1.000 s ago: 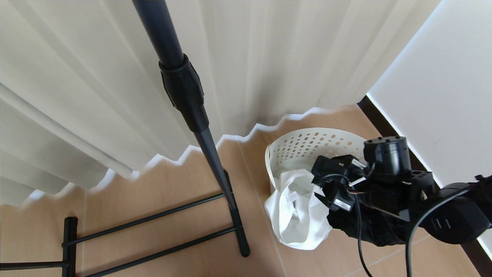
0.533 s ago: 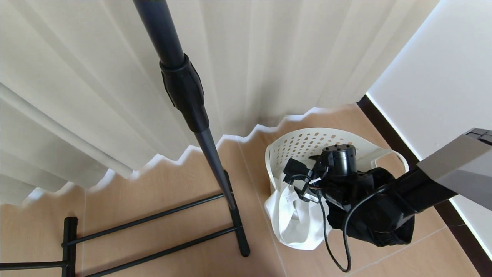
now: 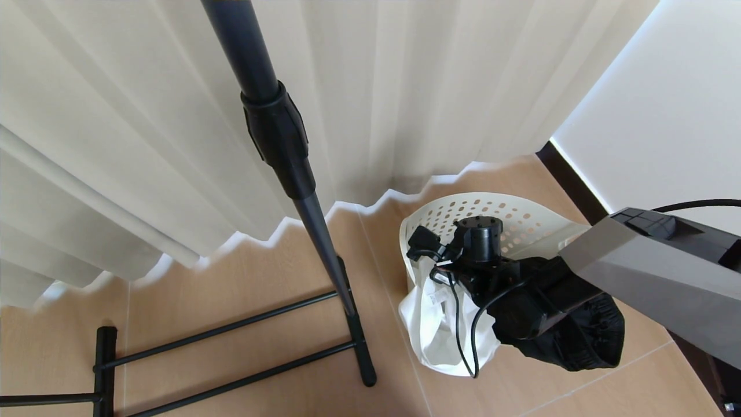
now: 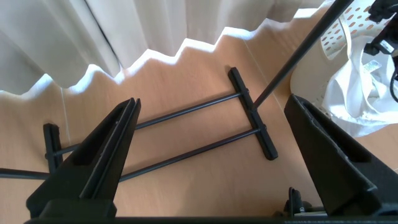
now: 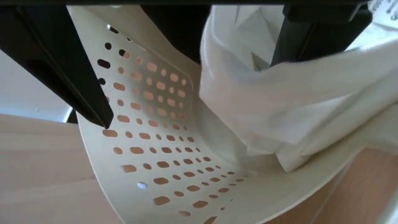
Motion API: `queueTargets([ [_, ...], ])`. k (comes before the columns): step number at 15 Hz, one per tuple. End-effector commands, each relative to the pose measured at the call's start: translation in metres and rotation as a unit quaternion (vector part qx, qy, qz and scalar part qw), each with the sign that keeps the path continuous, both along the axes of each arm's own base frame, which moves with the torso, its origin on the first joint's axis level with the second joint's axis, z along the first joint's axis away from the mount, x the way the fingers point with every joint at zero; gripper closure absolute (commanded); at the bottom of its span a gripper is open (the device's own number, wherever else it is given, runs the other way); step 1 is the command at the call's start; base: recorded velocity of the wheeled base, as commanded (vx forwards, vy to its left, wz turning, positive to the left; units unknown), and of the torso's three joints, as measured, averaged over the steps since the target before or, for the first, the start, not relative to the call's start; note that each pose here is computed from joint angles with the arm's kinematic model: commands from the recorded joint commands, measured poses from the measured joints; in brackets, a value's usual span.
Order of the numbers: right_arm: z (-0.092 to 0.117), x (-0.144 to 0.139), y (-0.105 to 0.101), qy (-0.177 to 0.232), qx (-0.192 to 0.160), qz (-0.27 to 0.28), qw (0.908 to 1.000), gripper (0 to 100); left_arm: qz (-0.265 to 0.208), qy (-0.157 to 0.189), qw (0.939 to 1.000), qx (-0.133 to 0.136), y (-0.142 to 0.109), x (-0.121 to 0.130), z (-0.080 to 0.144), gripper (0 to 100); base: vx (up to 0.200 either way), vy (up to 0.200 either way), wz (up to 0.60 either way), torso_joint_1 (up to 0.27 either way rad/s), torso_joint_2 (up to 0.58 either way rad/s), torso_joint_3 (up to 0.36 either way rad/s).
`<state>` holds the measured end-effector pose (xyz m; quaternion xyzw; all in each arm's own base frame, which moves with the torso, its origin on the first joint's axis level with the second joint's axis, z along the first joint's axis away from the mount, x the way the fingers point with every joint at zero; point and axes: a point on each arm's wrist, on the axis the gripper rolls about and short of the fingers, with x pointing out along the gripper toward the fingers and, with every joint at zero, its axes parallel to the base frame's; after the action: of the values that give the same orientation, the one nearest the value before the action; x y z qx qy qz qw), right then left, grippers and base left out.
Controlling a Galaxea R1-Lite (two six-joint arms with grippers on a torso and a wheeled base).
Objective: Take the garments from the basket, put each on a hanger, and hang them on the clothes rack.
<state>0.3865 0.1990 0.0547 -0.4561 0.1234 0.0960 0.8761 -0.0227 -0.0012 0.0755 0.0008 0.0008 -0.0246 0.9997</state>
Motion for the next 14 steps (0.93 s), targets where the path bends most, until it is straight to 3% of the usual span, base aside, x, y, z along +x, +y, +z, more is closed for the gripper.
queueTargets([
  [1,-0.005,0.003,0.002,0.000,0.000,-0.006,1.0000,0,0.000,0.001,1.0000,0.000,0.000,0.000,0.000,0,0.000,0.000,0.00,0.000,0.00,0.000],
  [3,-0.002,0.003,0.003,-0.012,0.008,-0.018,0.9997,0,0.000,0.000,1.0000,0.000,0.000,0.000,0.000,0,0.000,0.000,0.00,0.000,0.00,0.000],
  [4,-0.002,0.003,0.002,-0.015,0.009,-0.024,0.9996,100,0.000,0.000,1.0000,0.000,0.000,0.000,0.000,0,0.000,0.000,0.00,0.000,0.00,0.000],
  [5,-0.001,0.003,0.001,-0.017,0.015,-0.025,0.9994,100,0.000,0.001,1.0000,0.000,0.000,0.000,0.000,0,0.000,0.000,0.00,0.000,0.00,0.000],
  [8,0.001,-0.002,0.000,-0.021,0.077,-0.043,0.9959,100,0.000,0.001,1.0000,0.000,0.000,0.000,0.000,0,0.000,0.000,0.00,0.000,0.00,0.000],
  [11,0.027,-0.028,-0.007,-0.021,0.161,-0.059,0.9849,100,0.001,0.000,1.0000,-0.001,0.000,0.000,0.000,0,0.000,0.000,0.00,0.000,0.00,0.000],
  [12,0.027,-0.028,-0.007,-0.021,0.161,-0.059,0.9849,100,0.001,0.000,1.0000,-0.001,0.000,0.000,0.000,0,0.000,0.000,0.00,0.000,0.00,0.000],
  [13,0.055,-0.062,-0.025,-0.024,0.208,-0.068,0.9753,100,0.001,0.001,1.0000,-0.001,0.000,0.000,0.000,0,0.000,0.000,0.00,0.000,0.00,0.000],
  [14,0.071,-0.081,-0.036,-0.032,0.227,-0.069,0.9710,100,0.001,0.001,1.0000,-0.001,0.000,0.000,0.000,0,0.000,0.000,0.00,0.000,0.00,0.000],
])
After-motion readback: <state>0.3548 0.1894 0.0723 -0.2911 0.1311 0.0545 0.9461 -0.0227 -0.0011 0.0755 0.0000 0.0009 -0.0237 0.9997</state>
